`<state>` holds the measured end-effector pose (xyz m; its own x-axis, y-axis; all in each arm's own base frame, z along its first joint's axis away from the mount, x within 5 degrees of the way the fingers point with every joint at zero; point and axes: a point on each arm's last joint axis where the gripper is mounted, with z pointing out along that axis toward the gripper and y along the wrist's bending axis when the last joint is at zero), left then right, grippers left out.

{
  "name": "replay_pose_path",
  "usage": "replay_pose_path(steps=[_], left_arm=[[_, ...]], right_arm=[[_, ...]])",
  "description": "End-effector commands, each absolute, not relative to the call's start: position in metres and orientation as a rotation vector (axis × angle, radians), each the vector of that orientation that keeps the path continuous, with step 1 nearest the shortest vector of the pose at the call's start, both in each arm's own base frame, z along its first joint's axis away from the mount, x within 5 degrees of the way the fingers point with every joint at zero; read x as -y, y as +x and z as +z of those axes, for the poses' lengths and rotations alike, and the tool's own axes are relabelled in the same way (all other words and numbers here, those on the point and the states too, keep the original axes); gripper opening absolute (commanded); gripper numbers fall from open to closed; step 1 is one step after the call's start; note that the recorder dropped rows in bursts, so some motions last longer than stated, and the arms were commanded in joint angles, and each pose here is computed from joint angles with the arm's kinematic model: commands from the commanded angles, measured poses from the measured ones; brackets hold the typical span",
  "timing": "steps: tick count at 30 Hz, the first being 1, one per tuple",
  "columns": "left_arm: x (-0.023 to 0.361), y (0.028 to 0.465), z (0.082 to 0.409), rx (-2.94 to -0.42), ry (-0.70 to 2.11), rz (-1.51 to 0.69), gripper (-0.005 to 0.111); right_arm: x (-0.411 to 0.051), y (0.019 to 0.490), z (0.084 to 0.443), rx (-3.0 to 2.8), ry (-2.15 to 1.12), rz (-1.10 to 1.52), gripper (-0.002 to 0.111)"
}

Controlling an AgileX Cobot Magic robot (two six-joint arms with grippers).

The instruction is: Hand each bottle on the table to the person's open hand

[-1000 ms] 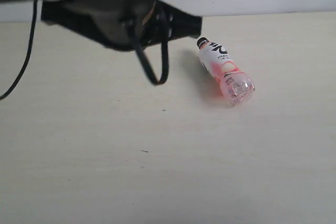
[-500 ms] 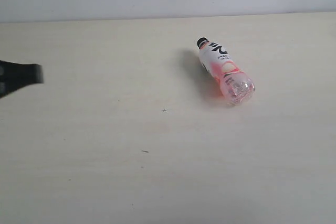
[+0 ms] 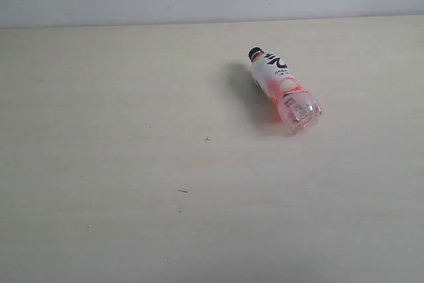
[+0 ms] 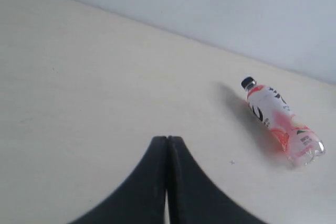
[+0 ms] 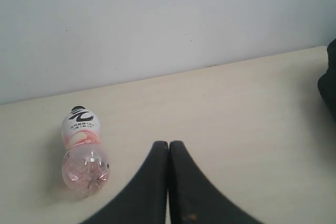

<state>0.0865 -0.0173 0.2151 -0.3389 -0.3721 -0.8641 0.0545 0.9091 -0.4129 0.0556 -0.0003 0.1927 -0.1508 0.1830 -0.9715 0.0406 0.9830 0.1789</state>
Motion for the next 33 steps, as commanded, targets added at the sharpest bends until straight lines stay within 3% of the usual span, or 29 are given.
replay_pose_path(steps=[1, 6, 33], left_arm=[[0.01, 0.069, 0.209, -1.724, -0.232, -0.472, 0.0], [0.008, 0.057, 0.208, -1.595, -0.213, -0.52, 0.0], [0.008, 0.057, 0.208, -1.591, -0.209, -0.516, 0.0]], right_arm=[[0.0, 0.055, 0.192, -1.715, 0.167, 0.126, 0.001], [0.0, 0.055, 0.192, -1.715, 0.167, 0.126, 0.001], [0.0, 0.055, 0.192, -1.711, 0.166, 0.126, 0.001]])
